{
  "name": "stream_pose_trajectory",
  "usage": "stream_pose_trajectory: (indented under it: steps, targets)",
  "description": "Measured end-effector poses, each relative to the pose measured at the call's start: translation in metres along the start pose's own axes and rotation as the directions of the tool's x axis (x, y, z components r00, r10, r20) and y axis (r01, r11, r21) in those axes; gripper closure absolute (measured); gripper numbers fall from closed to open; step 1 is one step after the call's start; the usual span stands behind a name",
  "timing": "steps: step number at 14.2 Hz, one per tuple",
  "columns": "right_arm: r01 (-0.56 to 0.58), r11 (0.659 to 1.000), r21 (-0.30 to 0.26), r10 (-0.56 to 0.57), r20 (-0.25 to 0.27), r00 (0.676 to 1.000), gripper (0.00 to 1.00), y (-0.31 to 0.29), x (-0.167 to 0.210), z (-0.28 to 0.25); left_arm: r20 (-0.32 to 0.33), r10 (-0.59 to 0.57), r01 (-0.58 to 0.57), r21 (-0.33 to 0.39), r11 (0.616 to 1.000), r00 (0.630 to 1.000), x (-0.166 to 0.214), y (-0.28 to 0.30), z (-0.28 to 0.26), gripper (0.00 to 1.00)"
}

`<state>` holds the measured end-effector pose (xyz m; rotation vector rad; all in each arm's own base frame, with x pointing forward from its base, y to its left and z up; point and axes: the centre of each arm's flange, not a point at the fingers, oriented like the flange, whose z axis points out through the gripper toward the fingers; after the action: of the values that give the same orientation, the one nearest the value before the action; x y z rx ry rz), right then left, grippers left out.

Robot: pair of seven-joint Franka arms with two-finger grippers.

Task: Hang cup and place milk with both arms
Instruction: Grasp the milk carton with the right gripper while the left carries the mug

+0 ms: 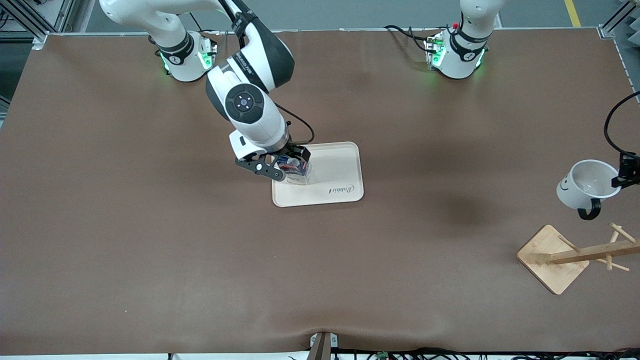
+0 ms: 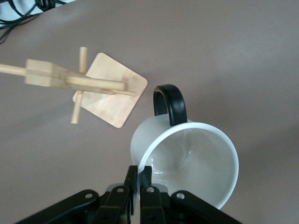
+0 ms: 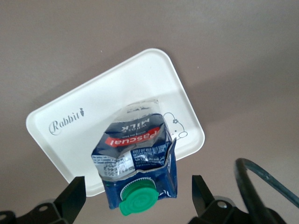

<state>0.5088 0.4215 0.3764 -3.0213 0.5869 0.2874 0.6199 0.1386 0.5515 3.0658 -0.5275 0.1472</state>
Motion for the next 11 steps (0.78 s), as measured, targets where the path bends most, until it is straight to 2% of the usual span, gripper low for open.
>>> stream_pose_trajectory:
  steps: [2,3,5,6,8,11]
  targets:
    - [0.004,1.0,0.013,-0.004,-0.016,1.0,0.0,-0.008,-0.01,0.018,-0.041,-0.005,0.005,-0.006,1.0,0.999,0.004,-0.001,-0.003,0.94]
    - [0.0,1.0,0.016,0.0,-0.022,1.0,0.07,-0.012,-0.016,0.027,-0.05,-0.006,0.006,-0.006,1.0,0.999,0.005,-0.001,-0.004,0.94]
    - [-0.016,1.0,0.003,0.016,-0.013,1.0,0.3,-0.011,-0.017,0.029,-0.07,-0.016,0.016,0.002,1.0,0.997,0.004,-0.008,-0.003,0.94]
    - [-0.023,1.0,-0.017,0.023,0.0,1.0,0.36,-0.007,-0.015,0.024,-0.082,-0.022,0.022,0.006,1.0,0.996,0.004,-0.013,-0.001,0.94]
    - [-0.02,0.998,-0.065,0.022,0.034,0.999,0.36,0.004,-0.005,0.012,-0.101,-0.031,0.032,0.005,0.999,0.994,0.005,-0.024,0.005,0.94]
    - [-0.021,0.996,-0.087,0.027,0.075,0.997,0.36,0.031,0.034,-0.037,-0.107,-0.038,0.037,-0.013,0.999,0.994,0.008,-0.036,0.015,0.94]
